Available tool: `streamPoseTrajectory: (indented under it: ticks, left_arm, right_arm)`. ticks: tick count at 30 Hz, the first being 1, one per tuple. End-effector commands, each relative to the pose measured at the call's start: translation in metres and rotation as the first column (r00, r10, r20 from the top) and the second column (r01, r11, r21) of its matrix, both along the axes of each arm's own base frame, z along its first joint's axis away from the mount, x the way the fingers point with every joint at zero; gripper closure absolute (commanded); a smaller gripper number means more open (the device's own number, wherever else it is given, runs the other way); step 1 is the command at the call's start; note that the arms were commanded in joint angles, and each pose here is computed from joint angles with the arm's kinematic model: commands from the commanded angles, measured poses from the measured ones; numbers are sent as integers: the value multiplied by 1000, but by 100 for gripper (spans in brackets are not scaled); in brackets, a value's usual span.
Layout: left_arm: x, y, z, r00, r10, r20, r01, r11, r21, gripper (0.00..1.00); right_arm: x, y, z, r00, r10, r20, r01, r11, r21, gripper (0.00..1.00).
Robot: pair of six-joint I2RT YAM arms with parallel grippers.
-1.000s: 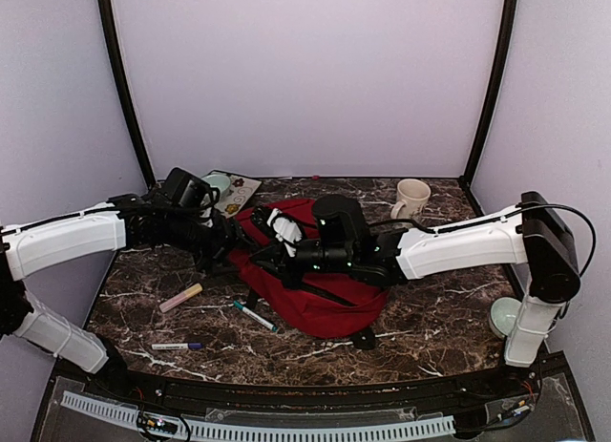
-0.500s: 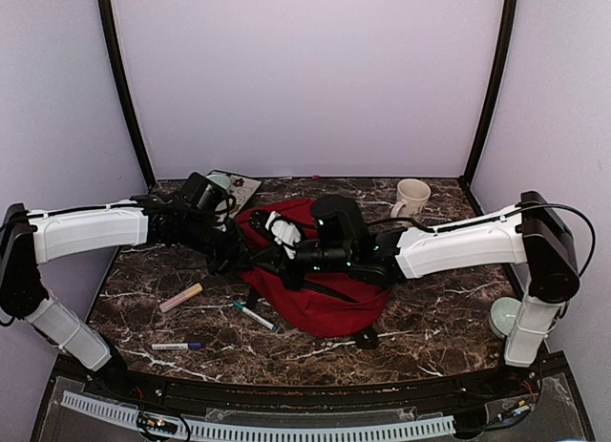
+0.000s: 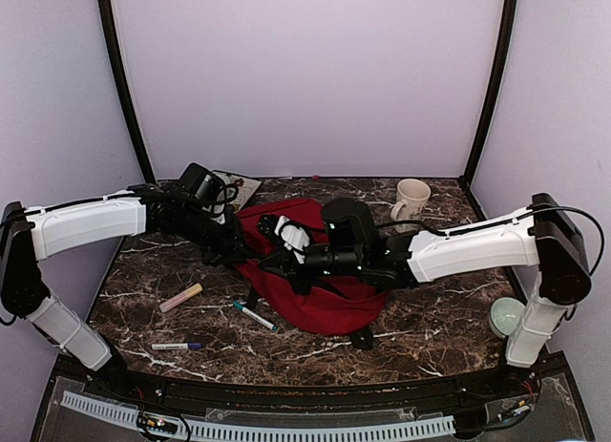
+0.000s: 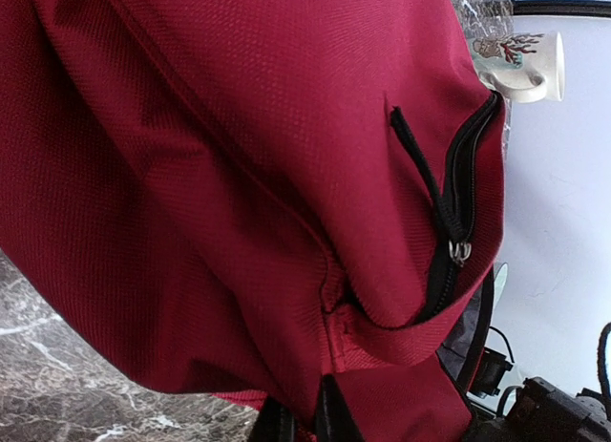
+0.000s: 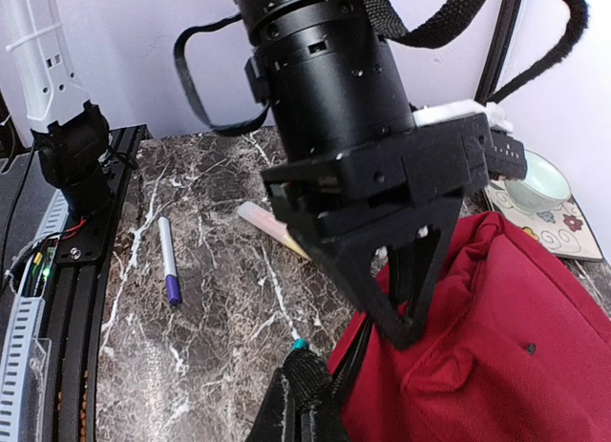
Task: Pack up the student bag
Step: Zip the student bag into the largest pocket of the bag.
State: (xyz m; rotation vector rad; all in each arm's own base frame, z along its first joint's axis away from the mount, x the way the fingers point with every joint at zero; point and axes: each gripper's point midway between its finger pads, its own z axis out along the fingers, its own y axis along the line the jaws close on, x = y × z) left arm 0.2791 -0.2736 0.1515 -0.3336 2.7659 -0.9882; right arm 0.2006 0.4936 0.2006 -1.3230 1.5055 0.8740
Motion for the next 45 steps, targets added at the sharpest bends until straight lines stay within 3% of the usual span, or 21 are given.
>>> streamPoseTrajectory:
  ticks: [1, 6, 12, 18, 25, 26, 30, 32, 36, 40, 45]
  left_arm:
    - [13, 30, -2, 995, -60, 83, 52, 994, 100, 100]
    - [24, 36, -2, 986, -117, 117, 103, 988, 119, 100]
    - [45, 12, 8, 957, -223, 187, 209, 974, 92, 100]
    - [73, -6, 9, 924, -307, 229, 283, 950, 129, 100]
    - [113, -9, 2, 917, -327, 229, 269, 930, 251, 100]
    - [113, -14, 7, 911, -336, 237, 282, 930, 234, 98]
    - [98, -17, 21, 901, -348, 261, 288, 927, 241, 54]
    - [89, -11, 30, 908, -326, 264, 267, 934, 236, 43]
    - [65, 3, 49, 933, -250, 257, 204, 960, 193, 38]
    - [40, 20, 40, 980, -131, 151, 105, 980, 170, 36]
    - [19, 10, 37, 993, -65, 96, 58, 995, 78, 35]
  right_arm:
    - [-17, -11, 28, 999, 37, 11, -38, 996, 80, 100]
    - [-29, -24, 26, 998, 60, -25, -58, 996, 74, 100]
    - [-30, -32, 15, 998, 47, -32, -46, 998, 40, 100]
    - [-36, -31, 45, 994, 54, -93, -43, 993, 113, 100]
    - [-27, -12, 39, 994, 5, -106, 8, 993, 119, 100]
    - [-23, -10, 37, 995, -9, -102, 21, 994, 111, 100]
    - [-10, -5, 29, 995, -55, -86, 64, 993, 101, 100]
    - [-7, -3, 26, 994, -56, -89, 65, 993, 98, 100]
    - [-3, 1, 25, 994, -53, -90, 63, 993, 103, 100]
    - [1, 5, 25, 994, -47, -95, 58, 992, 114, 100]
    - [5, 13, 29, 995, -27, -97, 40, 991, 126, 100]
